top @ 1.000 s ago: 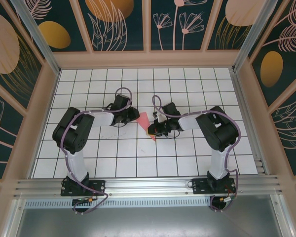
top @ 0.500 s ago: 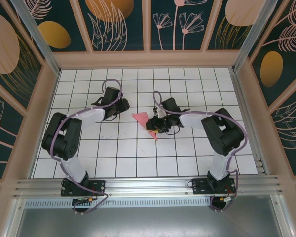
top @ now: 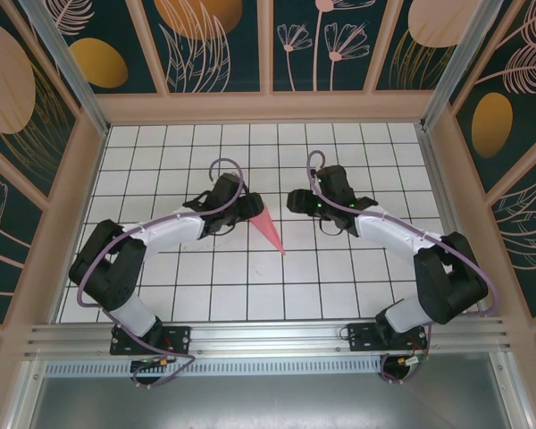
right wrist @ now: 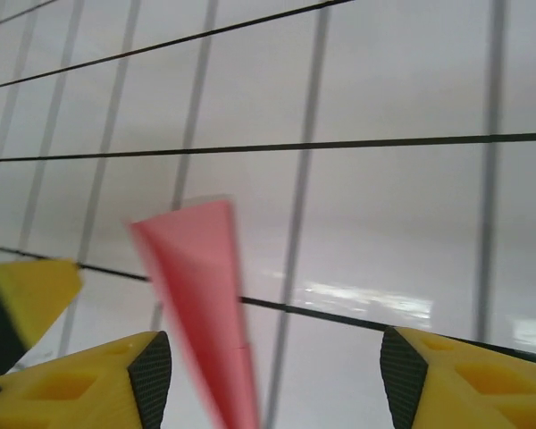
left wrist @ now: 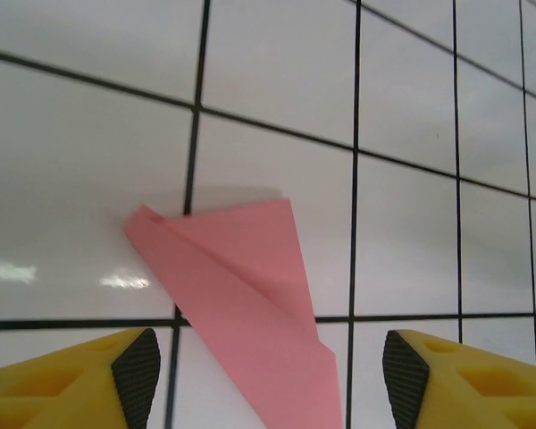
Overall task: Fold a paper plane with a square sheet of paper (pick it up from the middle)
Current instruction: Turn over a paper plane at the center of the table.
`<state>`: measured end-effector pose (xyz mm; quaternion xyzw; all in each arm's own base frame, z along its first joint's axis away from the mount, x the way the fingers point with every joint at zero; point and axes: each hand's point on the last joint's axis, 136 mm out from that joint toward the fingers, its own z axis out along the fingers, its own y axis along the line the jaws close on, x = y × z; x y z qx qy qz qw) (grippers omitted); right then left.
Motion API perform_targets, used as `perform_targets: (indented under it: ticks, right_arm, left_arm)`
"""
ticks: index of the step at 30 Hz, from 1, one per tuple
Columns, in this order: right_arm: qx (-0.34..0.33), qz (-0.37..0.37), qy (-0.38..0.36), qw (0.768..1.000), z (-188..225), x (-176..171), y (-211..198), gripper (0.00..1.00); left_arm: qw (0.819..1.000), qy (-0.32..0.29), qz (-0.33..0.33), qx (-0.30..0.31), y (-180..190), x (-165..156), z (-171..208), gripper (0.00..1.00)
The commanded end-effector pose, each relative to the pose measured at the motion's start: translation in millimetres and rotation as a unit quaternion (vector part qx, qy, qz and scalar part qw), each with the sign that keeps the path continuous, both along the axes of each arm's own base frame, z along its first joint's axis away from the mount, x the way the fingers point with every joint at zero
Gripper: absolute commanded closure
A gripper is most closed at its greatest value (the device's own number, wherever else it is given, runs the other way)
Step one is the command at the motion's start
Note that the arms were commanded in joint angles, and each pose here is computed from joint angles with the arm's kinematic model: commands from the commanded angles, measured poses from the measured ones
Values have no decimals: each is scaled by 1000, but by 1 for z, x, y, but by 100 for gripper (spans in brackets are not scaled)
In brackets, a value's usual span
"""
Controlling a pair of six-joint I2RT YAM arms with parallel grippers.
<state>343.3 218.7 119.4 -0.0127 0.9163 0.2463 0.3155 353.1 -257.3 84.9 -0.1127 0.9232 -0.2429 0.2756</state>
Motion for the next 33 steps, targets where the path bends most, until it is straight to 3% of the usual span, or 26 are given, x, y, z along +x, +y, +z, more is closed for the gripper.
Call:
perform_targets:
  ticks: [1, 7, 14, 23, 33]
  right_arm:
    - [-45, -68, -22, 996, -7, 8, -39, 30]
    - [-52, -100, -14, 994, -20, 7, -58, 27]
    - [-57, -111, -13, 992, -25, 4, -65, 27]
    - [-55, -111, -3, 992, -30, 4, -64, 27]
    - [-49, -107, 2, 993, -30, 6, -61, 28]
  left_arm:
    - [1000, 20, 18, -8, -17, 0, -1, 30]
    - [996, 58, 15, 67, -27, -4, -34, 30]
    - [988, 81, 23, 128, -16, -15, -51, 41]
    - [990, 63, 53, 112, -4, -19, -35, 64]
    - [992, 62, 54, 98, -6, -20, -37, 99]
